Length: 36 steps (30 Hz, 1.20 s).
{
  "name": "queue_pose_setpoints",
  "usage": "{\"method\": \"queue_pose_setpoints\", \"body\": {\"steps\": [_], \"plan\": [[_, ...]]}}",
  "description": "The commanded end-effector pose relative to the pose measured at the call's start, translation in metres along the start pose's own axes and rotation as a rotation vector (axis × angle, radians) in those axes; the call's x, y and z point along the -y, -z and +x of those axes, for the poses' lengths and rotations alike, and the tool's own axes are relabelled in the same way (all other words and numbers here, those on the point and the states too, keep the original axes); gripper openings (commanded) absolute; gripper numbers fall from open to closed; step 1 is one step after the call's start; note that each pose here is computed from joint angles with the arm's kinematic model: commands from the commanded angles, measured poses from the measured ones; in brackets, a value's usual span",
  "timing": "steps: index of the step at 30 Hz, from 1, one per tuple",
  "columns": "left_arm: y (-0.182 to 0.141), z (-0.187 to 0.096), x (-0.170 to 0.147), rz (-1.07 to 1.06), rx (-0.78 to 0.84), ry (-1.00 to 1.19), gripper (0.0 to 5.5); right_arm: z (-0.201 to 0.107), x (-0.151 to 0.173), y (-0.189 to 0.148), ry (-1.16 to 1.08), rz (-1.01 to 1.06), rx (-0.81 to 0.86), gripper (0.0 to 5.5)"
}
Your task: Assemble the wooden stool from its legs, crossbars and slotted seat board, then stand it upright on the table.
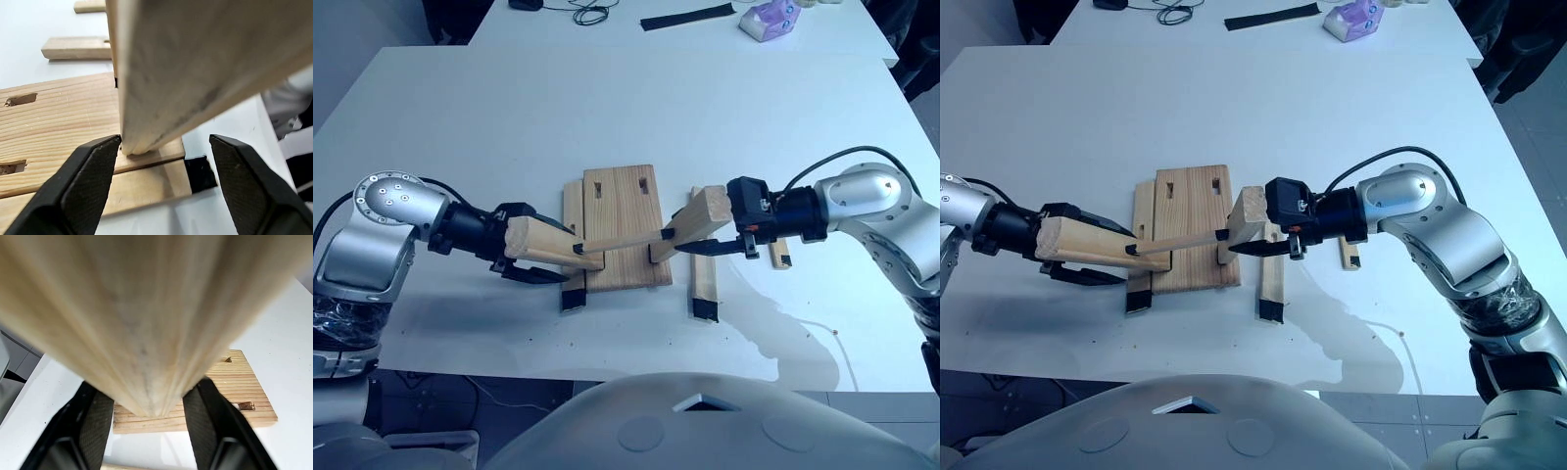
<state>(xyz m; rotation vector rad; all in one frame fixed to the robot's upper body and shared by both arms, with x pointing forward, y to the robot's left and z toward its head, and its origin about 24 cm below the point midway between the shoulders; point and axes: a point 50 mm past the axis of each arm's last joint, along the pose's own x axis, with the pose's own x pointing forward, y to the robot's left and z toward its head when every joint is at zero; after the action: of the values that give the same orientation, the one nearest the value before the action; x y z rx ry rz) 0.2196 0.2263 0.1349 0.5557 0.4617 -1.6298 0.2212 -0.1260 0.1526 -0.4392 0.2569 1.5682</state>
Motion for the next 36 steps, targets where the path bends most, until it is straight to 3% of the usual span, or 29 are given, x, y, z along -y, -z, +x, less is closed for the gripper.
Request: {"method": "queue_pose_setpoints", "body": {"steps": [1,14,21,25,32,36], "plan": [[0.001,0.015,-0.002,0.041,0.001,0.063,3.36,0.019,-0.019,0.04,-0.091,0.209,-0.157,2.03],[0.023,0.004,-0.023,0.002,-0.09,-0.035,3.36,0.021,-0.018,0.039,-0.097,0.197,-0.166,2.03],[0.032,0.004,-0.022,0.019,-0.15,-0.027,4.47,0.021,-0.018,0.039,-0.096,0.192,-0.169,2.03],[0.039,-0.005,-0.05,0.061,-0.222,-0.19,4.51,0.022,-0.018,0.039,-0.096,0.182,-0.174,2.03],[0.02,-0.015,-0.105,-0.044,-0.067,-0.457,4.51,0.024,-0.016,0.039,-0.097,0.169,-0.179,2.03],[-0.011,-0.011,-0.118,-0.115,0.152,-0.436,3.8,0.024,-0.015,0.04,-0.098,0.166,-0.183,2.03]]}}
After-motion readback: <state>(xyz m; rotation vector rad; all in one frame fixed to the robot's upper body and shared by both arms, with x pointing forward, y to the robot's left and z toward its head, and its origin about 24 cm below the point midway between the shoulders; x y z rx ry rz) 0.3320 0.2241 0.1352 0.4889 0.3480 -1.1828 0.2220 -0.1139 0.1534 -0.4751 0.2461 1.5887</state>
